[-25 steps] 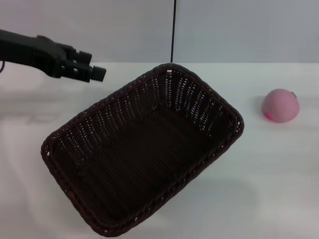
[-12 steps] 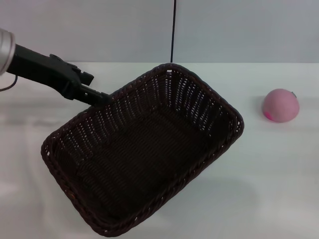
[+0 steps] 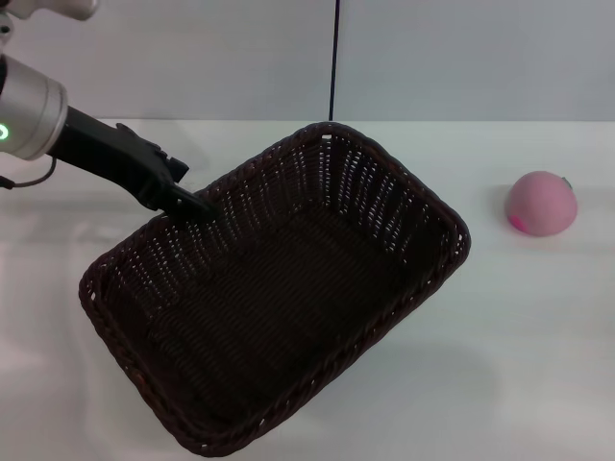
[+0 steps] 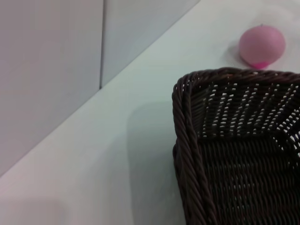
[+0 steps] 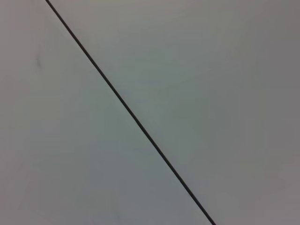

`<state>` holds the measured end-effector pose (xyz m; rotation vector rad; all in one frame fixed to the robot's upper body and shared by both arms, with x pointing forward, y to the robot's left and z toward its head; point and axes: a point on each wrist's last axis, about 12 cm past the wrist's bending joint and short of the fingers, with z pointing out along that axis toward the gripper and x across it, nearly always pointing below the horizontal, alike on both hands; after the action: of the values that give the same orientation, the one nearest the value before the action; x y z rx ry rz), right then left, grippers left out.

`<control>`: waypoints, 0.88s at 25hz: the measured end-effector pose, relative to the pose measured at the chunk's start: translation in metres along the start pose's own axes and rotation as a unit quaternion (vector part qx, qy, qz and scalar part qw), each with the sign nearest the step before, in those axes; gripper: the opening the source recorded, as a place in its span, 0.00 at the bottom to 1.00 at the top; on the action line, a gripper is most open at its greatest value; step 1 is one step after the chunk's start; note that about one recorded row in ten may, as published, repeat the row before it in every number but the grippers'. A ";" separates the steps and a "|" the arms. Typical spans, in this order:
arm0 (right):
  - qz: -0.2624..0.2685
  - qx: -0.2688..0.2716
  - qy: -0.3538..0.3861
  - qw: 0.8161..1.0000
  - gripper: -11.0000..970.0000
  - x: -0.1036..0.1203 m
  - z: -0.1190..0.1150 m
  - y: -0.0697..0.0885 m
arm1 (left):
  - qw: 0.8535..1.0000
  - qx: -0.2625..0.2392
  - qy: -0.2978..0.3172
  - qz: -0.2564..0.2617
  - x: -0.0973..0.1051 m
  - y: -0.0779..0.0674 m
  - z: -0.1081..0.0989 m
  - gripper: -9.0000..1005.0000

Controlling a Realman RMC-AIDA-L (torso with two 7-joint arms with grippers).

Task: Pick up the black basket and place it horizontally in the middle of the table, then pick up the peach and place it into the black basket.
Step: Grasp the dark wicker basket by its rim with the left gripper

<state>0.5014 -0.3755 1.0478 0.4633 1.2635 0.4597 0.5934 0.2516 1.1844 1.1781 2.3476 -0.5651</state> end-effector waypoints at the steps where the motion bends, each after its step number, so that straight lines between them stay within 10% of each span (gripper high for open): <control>1: 0.000 0.001 0.001 1.000 0.71 0.000 0.000 0.000 | 1.000 0.001 0.003 0.001 0.000 0.000 0.003 0.80; 20: 0.002 0.009 0.008 1.000 0.71 0.002 0.003 -0.001 | 0.998 -0.011 0.061 0.025 0.001 -0.002 0.030 0.78; 22: 0.003 0.010 0.009 1.000 0.71 0.002 0.003 -0.002 | 0.998 -0.014 0.059 0.027 0.001 -0.001 0.029 0.67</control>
<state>0.5049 -0.3757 1.0458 0.4805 1.2848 0.4565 0.5980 0.2361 1.1605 1.2905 2.4045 -0.4557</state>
